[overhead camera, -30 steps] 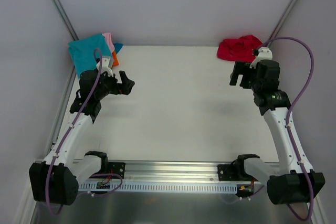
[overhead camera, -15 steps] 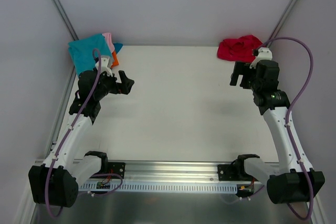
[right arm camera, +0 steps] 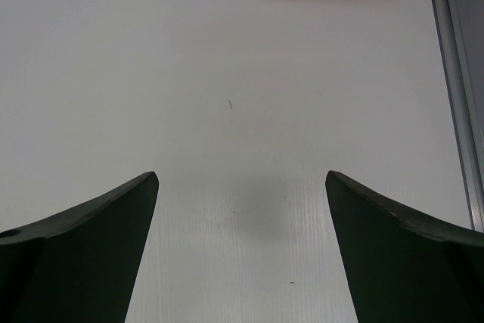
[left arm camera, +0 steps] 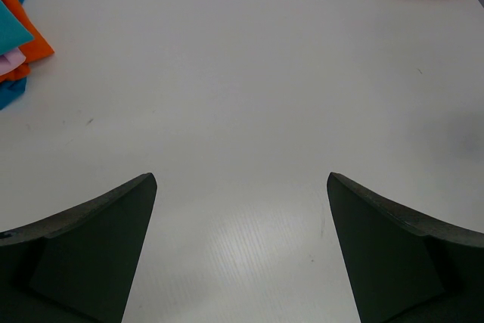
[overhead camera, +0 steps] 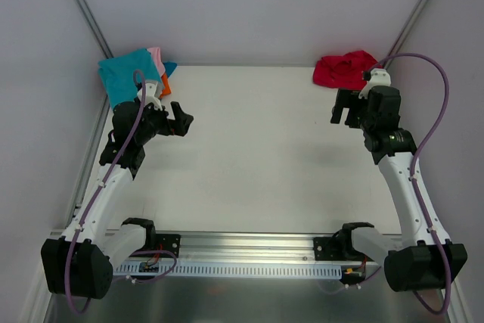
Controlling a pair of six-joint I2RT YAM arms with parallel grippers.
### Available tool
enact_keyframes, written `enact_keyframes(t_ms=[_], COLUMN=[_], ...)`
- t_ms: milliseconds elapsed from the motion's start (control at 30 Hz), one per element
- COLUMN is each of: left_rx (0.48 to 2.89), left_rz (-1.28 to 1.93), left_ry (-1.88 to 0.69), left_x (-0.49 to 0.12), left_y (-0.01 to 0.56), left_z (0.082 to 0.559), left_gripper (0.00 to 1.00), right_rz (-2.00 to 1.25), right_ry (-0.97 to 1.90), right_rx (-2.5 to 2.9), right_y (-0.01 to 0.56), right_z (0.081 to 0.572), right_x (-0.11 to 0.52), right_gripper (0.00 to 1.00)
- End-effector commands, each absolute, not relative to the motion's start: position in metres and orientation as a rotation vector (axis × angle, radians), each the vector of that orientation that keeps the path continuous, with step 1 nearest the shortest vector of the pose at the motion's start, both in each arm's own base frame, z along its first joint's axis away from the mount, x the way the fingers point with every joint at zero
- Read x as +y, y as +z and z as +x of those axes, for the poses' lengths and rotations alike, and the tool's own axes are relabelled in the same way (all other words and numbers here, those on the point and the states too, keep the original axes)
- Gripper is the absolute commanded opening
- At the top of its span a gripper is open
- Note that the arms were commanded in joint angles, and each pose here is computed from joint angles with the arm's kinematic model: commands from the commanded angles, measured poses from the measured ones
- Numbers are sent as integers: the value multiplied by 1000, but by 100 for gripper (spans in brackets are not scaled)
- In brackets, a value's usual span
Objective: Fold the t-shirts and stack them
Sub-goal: Put the neatly folded tshirt into the corner of the board with the left arm
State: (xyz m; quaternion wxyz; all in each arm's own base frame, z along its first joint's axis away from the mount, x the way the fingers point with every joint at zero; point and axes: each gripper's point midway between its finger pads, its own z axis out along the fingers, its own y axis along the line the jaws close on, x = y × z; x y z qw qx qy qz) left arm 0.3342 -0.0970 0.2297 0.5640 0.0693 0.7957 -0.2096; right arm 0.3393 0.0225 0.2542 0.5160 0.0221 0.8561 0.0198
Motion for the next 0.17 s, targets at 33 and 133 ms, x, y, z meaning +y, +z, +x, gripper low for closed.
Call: enact_keyframes(t_ms=[33, 133], left_rx=[1795, 1794], left_rz=[186, 185], left_ry=[-468, -469], left_x=[-97, -97], left_y=[251, 252], left_z=[338, 338], left_gripper=[99, 99], right_rz=[47, 40], right_ry=[37, 43], right_rx=[2027, 2032], right_y=[261, 260], right_z=[345, 347], right_x=[22, 24], right_gripper=[100, 100])
